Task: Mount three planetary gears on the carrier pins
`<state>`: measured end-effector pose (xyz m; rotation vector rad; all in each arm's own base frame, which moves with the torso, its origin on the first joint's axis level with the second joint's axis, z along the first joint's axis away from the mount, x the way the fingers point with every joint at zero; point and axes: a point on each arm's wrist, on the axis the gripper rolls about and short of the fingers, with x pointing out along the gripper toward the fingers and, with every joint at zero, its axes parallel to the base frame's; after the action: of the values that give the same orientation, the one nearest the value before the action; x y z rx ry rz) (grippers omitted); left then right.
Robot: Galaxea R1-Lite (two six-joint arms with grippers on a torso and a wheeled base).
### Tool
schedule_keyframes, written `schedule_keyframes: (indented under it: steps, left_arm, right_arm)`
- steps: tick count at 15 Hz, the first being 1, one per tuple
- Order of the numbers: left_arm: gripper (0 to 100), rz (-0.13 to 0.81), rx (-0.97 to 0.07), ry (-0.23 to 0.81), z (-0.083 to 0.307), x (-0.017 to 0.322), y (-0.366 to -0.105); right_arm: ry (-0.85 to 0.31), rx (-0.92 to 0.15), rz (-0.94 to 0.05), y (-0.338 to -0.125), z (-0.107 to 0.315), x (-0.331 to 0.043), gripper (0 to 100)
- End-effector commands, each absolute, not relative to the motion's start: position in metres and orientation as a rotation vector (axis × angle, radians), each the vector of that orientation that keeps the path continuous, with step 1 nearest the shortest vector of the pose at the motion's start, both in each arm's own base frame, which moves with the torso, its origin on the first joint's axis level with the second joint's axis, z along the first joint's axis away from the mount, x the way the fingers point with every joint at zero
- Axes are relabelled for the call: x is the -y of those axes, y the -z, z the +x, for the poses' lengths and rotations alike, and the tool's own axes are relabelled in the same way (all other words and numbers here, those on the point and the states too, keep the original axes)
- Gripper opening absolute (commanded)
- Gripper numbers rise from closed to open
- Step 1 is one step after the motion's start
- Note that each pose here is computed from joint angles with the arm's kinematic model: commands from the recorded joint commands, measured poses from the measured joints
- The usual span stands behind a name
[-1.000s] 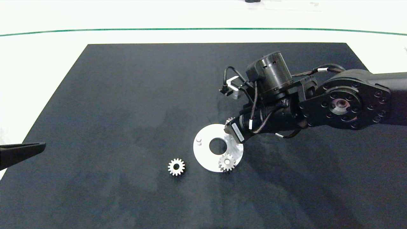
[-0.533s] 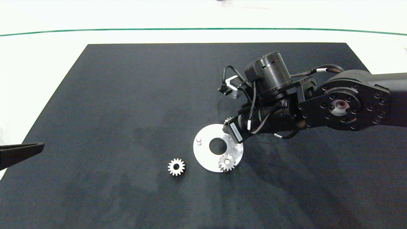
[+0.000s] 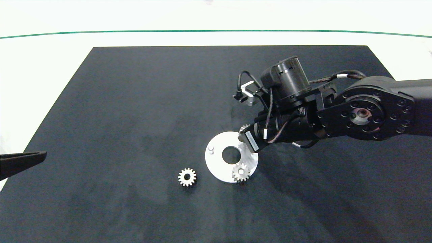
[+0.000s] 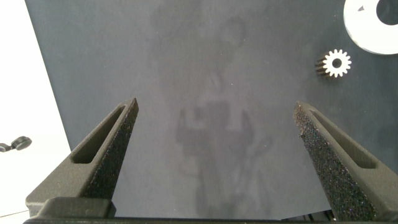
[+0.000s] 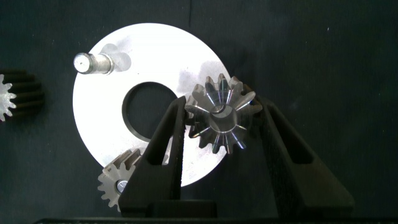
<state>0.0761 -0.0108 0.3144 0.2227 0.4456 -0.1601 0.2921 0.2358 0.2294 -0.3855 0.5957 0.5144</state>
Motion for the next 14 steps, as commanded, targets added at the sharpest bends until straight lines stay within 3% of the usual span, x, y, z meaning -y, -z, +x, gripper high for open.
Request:
schedule_keyframes:
  steps: [1,14]
  left_arm:
    - [100,0.224,-0.450,0.160,0.0759,0.0108,-0.3140]
    - [100,0.224,-0.450,0.160,0.0759,0.0108,-0.3140]
  right_arm:
    - [-0.514,-0.603,-0.392,-0.2278,0.2917,-0.2361,22]
    - [-0.518,-0.585,-0.382,-0.2233,0.2956,-0.2417,22]
